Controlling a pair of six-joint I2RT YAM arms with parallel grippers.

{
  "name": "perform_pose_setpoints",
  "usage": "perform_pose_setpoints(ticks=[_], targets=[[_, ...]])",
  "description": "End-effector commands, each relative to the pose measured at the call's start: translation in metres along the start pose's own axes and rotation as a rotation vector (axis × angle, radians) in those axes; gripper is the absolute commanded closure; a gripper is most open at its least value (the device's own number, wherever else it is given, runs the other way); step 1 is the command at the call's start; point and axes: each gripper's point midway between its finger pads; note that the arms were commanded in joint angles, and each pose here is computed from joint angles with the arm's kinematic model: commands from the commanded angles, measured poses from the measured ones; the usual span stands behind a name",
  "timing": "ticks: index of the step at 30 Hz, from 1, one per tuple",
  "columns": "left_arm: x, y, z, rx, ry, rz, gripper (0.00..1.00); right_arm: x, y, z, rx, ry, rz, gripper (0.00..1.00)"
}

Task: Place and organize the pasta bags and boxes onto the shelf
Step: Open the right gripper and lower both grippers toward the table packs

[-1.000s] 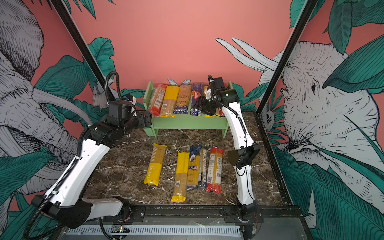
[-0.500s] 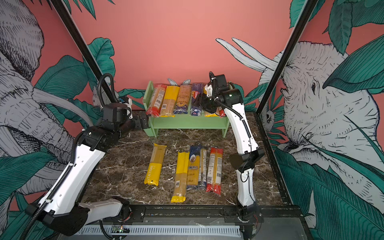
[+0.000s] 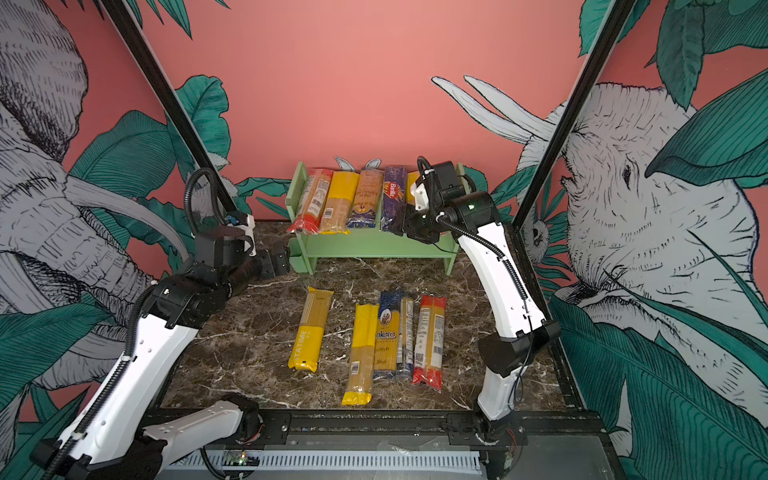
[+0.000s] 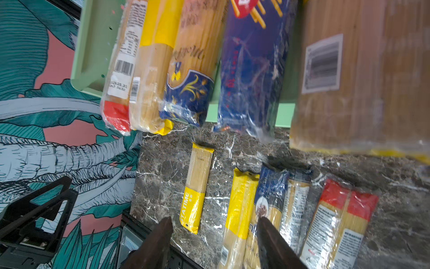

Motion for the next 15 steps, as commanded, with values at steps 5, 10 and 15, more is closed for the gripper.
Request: perform_pose_setpoints(ticks=[5, 10, 15], targets=[[0.046, 0.034, -0.004, -0.057, 0.083, -0.037, 0.01, 0.040, 0.002, -0.030, 0.079, -0.016, -0.059, 0.29], [0.085, 0.052, -0.006, -0.064, 0.156, -0.081, 0.01, 0.100, -0.006, -0.025, 0.168, 0.087, -0.066, 0.25], [0.108, 0.057, -0.010, -0.036, 0.205, -0.097, 0.01, 0.154, -0.009, -0.022, 0.191, 0.136, -0.030, 0.23]])
Point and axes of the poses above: each gripper's point midway between its finger pads, its own z axis out along the fingers, its own y axis along the line the jaws close on, x = y × z, and after that the axes turned 13 degrees about -z, right-handed
